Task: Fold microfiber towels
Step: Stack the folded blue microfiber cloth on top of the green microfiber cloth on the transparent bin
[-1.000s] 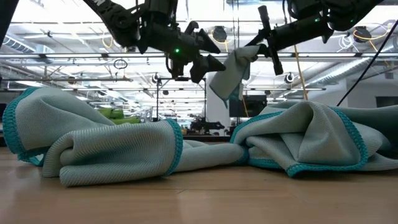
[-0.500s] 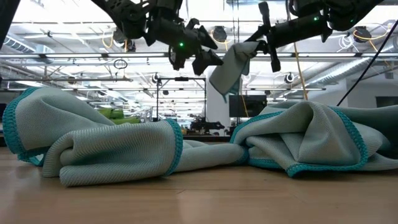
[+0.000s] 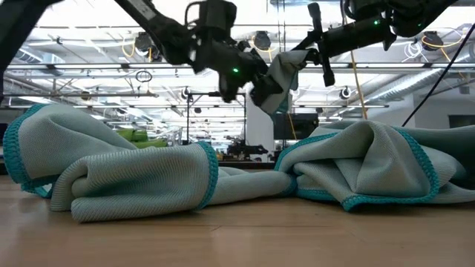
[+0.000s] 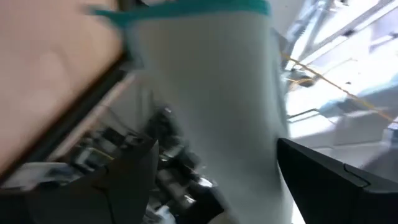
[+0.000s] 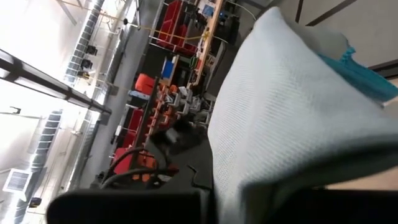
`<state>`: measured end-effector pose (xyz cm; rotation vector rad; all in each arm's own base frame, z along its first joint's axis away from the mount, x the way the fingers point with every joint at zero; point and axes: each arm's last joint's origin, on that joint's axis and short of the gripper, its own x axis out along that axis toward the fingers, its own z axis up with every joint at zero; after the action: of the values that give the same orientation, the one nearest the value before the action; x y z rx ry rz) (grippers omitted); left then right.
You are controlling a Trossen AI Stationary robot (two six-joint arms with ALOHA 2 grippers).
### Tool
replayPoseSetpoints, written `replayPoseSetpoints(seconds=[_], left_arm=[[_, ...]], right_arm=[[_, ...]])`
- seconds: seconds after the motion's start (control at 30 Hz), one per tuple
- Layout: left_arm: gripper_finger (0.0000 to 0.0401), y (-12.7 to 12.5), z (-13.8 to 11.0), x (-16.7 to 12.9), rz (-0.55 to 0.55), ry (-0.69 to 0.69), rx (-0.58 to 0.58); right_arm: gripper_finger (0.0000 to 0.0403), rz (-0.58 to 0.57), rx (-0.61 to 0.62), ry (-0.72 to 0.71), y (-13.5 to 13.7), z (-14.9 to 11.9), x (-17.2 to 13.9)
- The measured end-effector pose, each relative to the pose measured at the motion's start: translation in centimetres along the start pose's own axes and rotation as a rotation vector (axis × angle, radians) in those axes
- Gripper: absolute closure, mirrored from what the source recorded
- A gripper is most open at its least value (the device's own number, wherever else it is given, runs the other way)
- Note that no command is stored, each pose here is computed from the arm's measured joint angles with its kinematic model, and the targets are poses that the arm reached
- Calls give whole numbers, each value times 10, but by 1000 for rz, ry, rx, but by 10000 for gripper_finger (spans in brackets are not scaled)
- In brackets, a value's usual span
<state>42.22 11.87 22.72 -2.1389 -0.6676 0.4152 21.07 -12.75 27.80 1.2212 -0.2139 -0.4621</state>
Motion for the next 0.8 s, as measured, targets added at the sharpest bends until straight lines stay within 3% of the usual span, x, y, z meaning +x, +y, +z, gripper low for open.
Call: replayPoseSetpoints(seconds=[0.13,0.47,0.6,0.8], left_arm=[[73,-4,2,17,-63,18,11],[81,-21,5,24,-108,0,106],[129,-23,8,25,-111,-9,138],[240,-25,10,26,-118,-17,160]], right_arm=[[385,7,25,-1,1,0,0],[385,29,41,15,2,0,0],[381,25,43,16,2,0,0],[378,24,49,15,2,0,0]])
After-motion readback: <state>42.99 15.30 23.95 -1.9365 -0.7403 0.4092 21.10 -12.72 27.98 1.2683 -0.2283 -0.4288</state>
